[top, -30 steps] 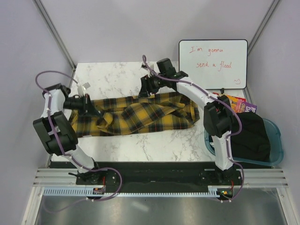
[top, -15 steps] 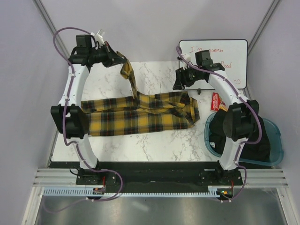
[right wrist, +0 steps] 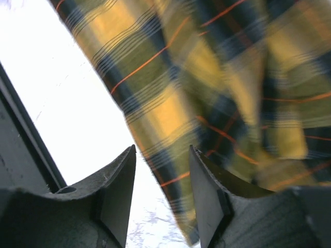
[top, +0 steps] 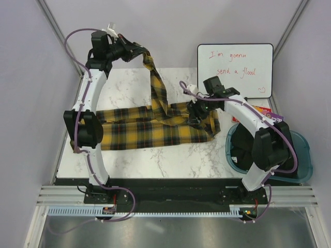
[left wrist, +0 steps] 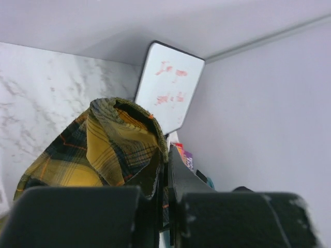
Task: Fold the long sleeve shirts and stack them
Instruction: Fold the shirt
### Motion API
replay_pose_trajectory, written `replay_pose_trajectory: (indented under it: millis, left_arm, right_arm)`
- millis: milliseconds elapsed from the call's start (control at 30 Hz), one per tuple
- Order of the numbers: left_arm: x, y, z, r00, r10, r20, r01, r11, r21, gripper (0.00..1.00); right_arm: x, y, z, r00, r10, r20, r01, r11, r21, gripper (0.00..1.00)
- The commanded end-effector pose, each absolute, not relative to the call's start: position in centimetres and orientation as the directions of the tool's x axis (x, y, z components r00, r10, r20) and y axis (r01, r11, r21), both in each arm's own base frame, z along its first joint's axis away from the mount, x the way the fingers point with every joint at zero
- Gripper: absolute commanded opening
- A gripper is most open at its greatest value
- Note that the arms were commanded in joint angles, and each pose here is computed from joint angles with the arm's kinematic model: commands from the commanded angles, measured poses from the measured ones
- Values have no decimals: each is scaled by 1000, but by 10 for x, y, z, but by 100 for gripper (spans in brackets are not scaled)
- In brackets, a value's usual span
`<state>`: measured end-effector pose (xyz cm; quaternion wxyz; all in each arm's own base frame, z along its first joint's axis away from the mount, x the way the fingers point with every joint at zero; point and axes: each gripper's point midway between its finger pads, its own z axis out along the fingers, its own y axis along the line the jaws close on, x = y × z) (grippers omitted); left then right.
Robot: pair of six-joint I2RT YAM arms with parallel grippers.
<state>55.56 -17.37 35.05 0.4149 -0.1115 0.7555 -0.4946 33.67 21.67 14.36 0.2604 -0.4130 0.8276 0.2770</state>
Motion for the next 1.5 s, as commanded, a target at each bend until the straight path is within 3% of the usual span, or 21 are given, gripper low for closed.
replay_pose_trajectory:
  millis: [0,33,67,133,200,233,267,367,400,533,767,1067,1300,1467]
  left_arm:
    - [488,-196,427,-648,-448,-615,487,378,-788,2]
    - [476,-195,420,-656,-382,-651,525,388,-758,2]
    - [469,-183,398,-714,-360,-601,460,406,-789,2]
    - [436,-174,374,-767,-233,-598,511,342,-789,2]
    - [421,-142,354,-809,-223,-544,463,329,-823,2]
    - [412,-132,345,-786,-184,-590,519,322,-792,2]
    - [402,-111,333,-832,-212,-513,425,350,-835,2]
    - [399,-75,307,-784,-140,-605,477,489,-730,2]
    - [385,-70,295,-836,-130,-534,404,513,-757,2]
    - [368,-39,247,-868,-53,-493,356,625,-695,2]
    - [358,5,244,-862,-91,-498,287,722,-630,2]
    - [348,10,277,-867,-186,-462,225,681,-696,2]
    - [331,29,258,-869,-122,-479,231,757,-612,2]
    - [315,58,230,-895,-146,-422,151,790,-594,2]
  right_arm:
    - [333,221,146,-501,-535,-680,-830,519,203,51]
    - [331,219,145,-508,-535,-675,-827,521,211,50]
    - [330,216,144,-517,-531,-671,-823,523,220,48]
    - [326,210,142,-524,-538,-660,-819,531,218,47]
    - [323,205,136,-537,-545,-644,-812,540,220,44]
    - [322,203,133,-534,-554,-638,-815,538,215,43]
    - [321,201,130,-539,-559,-630,-812,545,211,42]
    - [315,191,107,-571,-581,-580,-794,570,211,39]
    - [316,189,103,-576,-584,-572,-790,577,205,39]
    - [313,179,72,-610,-609,-507,-770,606,198,35]
    - [310,162,38,-659,-615,-432,-727,668,158,28]
    - [311,153,33,-681,-606,-412,-701,702,125,27]
    - [309,153,39,-677,-606,-418,-702,701,121,25]
    - [308,154,43,-675,-603,-426,-704,698,129,16]
